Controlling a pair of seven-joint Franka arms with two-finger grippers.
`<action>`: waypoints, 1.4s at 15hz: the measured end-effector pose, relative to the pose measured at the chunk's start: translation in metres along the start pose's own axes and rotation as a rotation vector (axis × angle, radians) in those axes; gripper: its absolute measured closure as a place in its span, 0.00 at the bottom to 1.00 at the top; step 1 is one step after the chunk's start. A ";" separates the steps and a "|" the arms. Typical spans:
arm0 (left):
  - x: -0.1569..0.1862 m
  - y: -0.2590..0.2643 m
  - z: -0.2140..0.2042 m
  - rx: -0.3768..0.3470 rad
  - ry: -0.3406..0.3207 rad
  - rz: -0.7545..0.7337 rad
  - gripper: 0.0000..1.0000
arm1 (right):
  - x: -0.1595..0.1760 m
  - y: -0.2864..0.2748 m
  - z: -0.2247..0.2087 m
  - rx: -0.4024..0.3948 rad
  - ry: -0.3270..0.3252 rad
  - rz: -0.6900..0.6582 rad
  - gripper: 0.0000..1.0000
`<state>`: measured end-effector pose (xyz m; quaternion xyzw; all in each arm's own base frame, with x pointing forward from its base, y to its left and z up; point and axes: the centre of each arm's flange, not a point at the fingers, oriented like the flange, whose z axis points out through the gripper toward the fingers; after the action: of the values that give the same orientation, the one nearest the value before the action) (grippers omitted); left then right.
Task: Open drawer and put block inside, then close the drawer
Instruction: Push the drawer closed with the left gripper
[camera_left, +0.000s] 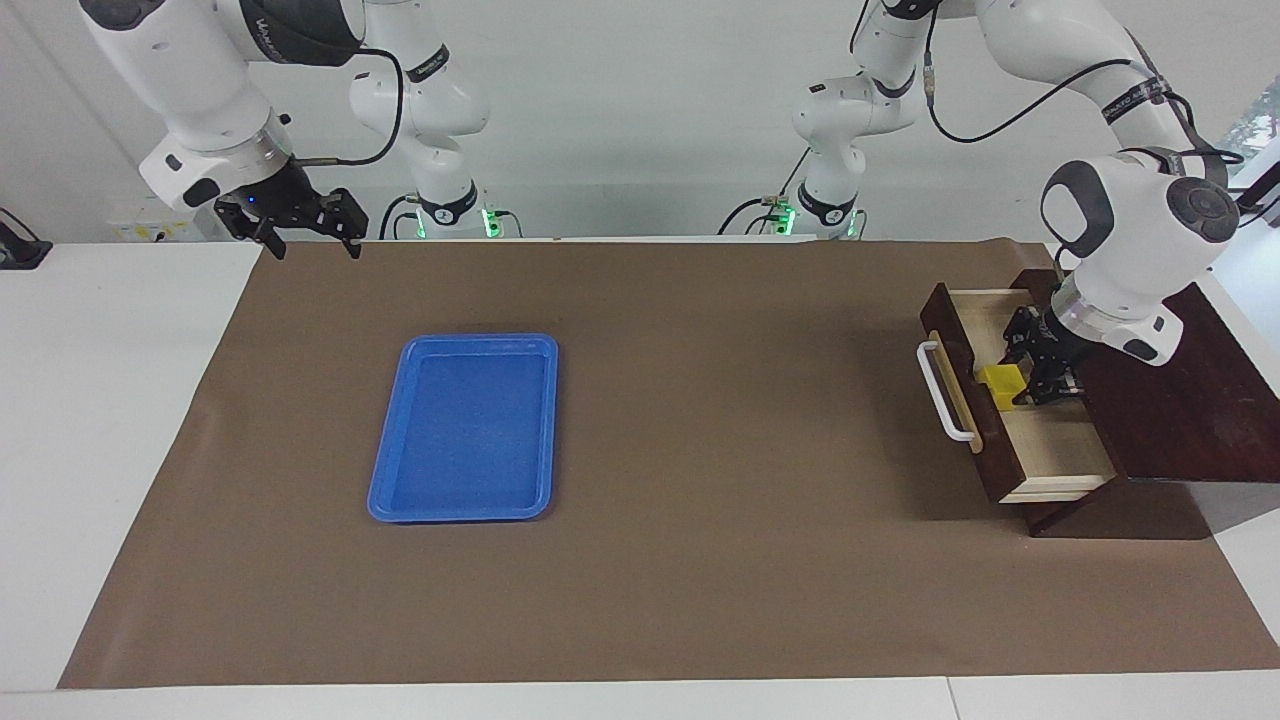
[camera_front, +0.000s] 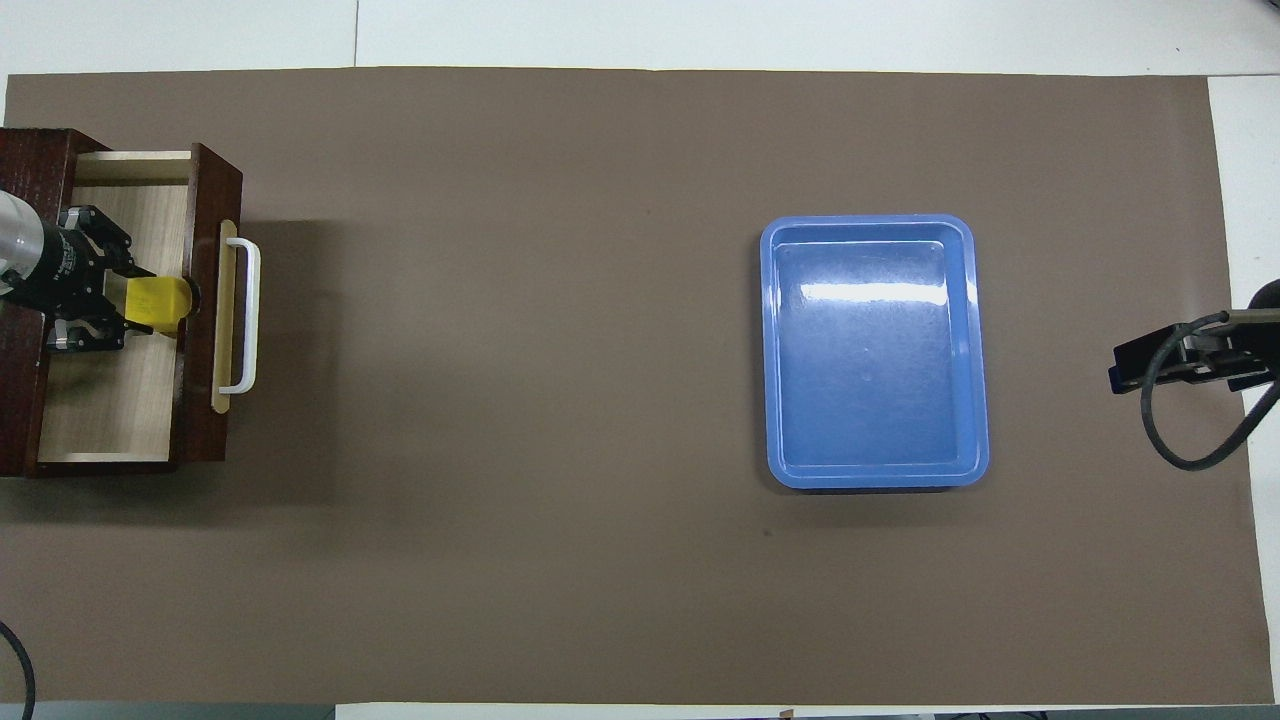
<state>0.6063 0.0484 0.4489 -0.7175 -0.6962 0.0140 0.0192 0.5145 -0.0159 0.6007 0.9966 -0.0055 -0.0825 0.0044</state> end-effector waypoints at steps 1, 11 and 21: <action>-0.001 0.000 -0.001 0.000 0.000 0.002 0.27 | 0.000 0.001 -0.002 -0.003 -0.002 0.000 0.00; -0.127 -0.012 -0.082 -0.004 0.029 0.066 0.00 | 0.003 0.004 -0.020 -0.041 0.036 0.003 0.00; -0.125 -0.041 -0.006 -0.026 0.267 0.154 0.00 | 0.003 0.003 -0.022 -0.041 0.039 0.003 0.00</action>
<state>0.5620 -0.0749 0.4564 -0.7644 -0.6304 -0.0894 0.1012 0.5212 -0.0192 0.6214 0.9977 -0.0051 -0.0630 0.0253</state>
